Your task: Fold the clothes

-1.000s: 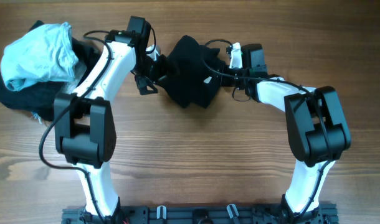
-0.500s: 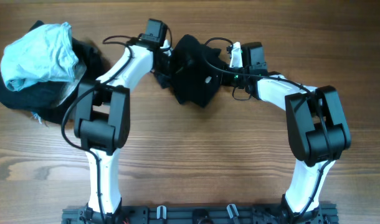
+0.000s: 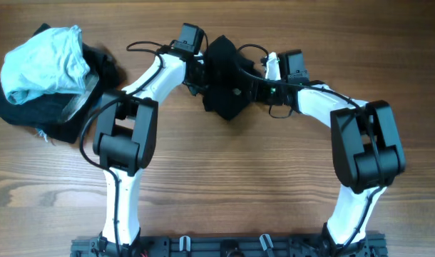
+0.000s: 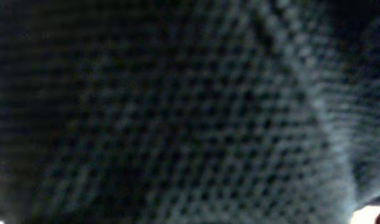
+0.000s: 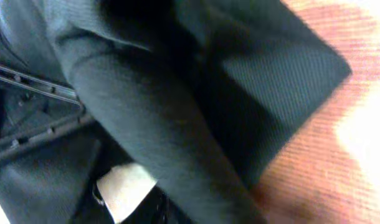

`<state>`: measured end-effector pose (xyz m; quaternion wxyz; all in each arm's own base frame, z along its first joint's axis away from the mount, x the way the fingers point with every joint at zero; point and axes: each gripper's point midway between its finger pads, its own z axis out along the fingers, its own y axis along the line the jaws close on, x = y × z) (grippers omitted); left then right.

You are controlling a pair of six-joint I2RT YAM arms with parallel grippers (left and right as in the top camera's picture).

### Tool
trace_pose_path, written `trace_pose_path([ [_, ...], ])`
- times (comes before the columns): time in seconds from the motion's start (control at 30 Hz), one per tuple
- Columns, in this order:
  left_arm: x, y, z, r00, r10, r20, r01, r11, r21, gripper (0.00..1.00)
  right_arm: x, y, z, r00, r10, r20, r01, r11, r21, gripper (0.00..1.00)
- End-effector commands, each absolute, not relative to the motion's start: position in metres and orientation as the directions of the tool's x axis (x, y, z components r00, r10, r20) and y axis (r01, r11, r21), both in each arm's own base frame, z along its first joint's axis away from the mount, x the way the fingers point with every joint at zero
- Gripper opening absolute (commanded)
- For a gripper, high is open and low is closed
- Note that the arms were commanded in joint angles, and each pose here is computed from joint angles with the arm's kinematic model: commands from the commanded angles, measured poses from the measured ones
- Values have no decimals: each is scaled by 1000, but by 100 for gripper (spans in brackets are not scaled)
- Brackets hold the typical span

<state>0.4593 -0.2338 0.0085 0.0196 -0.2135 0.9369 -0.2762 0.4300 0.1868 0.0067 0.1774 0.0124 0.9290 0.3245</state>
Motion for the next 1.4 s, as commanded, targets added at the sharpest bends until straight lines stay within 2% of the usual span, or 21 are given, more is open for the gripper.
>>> trace_pose_path([
  [0.0,456,-176,-23,-928,-367,63,-355,823,-443,16,419,170,30,-929,139,-344,-96,806,584,21],
  [0.1,475,-144,31,-935,-354,-26,-300,828,-473,9,430,162,83,-873,162,-460,-155,803,576,22],
  [0.2,489,-114,126,-926,-326,-191,-192,842,-505,4,435,154,129,-810,185,-557,-193,813,550,22],
  [0.27,492,-99,179,-898,-333,-289,-147,844,-516,4,435,153,143,-792,188,-581,-210,809,548,22],
  [0.37,488,-58,255,-800,-397,-450,-148,857,-493,4,433,155,150,-787,188,-588,-221,803,553,22],
  [0.4,481,-28,286,-731,-436,-525,-184,867,-463,4,431,157,150,-793,183,-582,-231,792,565,22],
  [0.47,470,16,313,-650,-456,-608,-242,883,-403,4,429,159,150,-797,180,-577,-237,785,572,21],
  [0.57,460,69,318,-588,-498,-637,-349,867,-355,4,428,161,151,-799,178,-575,-242,780,577,21],
  [0.77,446,157,248,-590,-636,-497,-581,762,-287,10,426,164,152,-804,175,-568,-251,766,591,22],
  [0.8,438,166,224,-609,-670,-425,-622,736,-269,13,426,164,152,-804,176,-568,-250,766,592,22],
  [0.83,432,176,198,-622,-697,-356,-658,712,-244,22,426,164,152,-805,175,-567,-252,765,593,22],
  [0.9,426,195,164,-620,-728,-293,-706,681,-195,51,424,167,154,-809,170,-563,-262,753,604,22],
  [0.93,423,208,148,-611,-744,-271,-732,661,-166,57,422,170,155,-813,165,-558,-273,739,616,21],
  [0.97,420,217,132,-601,-761,-242,-751,642,-154,74,419,172,156,-819,160,-551,-279,728,626,21],
  [1.0,416,224,121,-585,-782,-212,-769,619,-159,100,418,172,155,-823,159,-545,-276,727,629,22],
  [1.1,403,234,118,-550,-821,-152,-792,571,-215,100,415,172,151,-834,157,-529,-263,730,631,22],
  [1.2,391,243,144,-515,-841,-167,-801,542,-254,100,415,171,151,-836,156,-526,-261,730,632,22],
  [1.3,383,245,192,-498,-832,-245,-779,554,-295,100,414,171,150,-838,156,-523,-259,730,632,22],
  [1.37,378,241,240,-486,-800,-352,-741,590,-319,100,414,171,150,-838,156,-523,-259,730,632,22],
])
